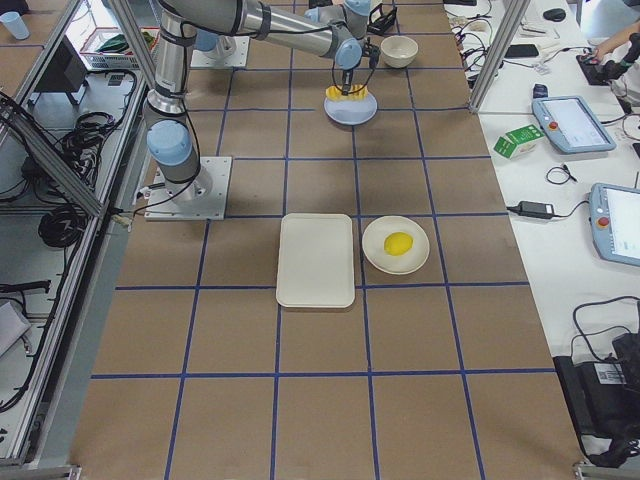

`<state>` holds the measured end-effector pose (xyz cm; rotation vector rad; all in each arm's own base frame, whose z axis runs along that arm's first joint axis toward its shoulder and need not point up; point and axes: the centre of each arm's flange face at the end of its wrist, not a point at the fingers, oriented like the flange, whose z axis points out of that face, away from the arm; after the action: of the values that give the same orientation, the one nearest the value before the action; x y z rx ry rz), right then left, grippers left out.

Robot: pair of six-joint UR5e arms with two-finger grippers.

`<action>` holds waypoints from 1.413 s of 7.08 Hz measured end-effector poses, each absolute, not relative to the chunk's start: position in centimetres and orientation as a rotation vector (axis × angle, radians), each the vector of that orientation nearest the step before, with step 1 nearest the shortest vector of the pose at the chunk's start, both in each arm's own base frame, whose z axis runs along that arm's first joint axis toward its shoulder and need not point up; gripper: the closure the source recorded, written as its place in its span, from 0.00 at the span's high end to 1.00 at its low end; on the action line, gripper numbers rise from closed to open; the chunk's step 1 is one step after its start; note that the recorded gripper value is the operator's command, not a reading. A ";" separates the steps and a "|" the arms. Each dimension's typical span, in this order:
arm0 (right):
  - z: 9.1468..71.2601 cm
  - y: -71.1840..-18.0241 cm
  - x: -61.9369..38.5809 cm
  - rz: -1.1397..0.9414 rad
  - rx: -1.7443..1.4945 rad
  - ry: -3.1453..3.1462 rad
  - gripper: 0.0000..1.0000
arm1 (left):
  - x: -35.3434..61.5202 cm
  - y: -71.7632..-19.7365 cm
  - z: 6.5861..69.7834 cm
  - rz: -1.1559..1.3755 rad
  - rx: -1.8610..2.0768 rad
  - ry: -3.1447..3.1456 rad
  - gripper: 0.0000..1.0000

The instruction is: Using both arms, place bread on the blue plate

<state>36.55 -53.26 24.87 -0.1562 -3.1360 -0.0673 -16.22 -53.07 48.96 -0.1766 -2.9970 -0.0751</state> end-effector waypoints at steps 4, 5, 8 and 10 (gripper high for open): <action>21.6 -53.5 37.1 -0.112 -0.139 -3.120 0.99 | -15.7 -50.2 51.5 -0.069 -0.170 -3.027 1.00; 21.1 -53.5 37.1 -0.120 -0.137 -3.117 1.00 | -15.6 -49.9 51.4 -0.074 -0.146 -3.031 1.00; 21.3 -53.7 37.2 -0.090 -0.137 -3.125 1.00 | -14.9 -50.0 51.3 0.022 0.152 -3.153 0.91; 23.7 -54.6 35.8 -0.037 -0.154 -3.139 1.00 | -14.9 -50.6 51.0 0.072 0.201 -3.171 0.92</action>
<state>35.83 -54.64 23.72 -0.1538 -3.1395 -0.0369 -14.86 -50.62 50.97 0.2013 -3.1707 0.0717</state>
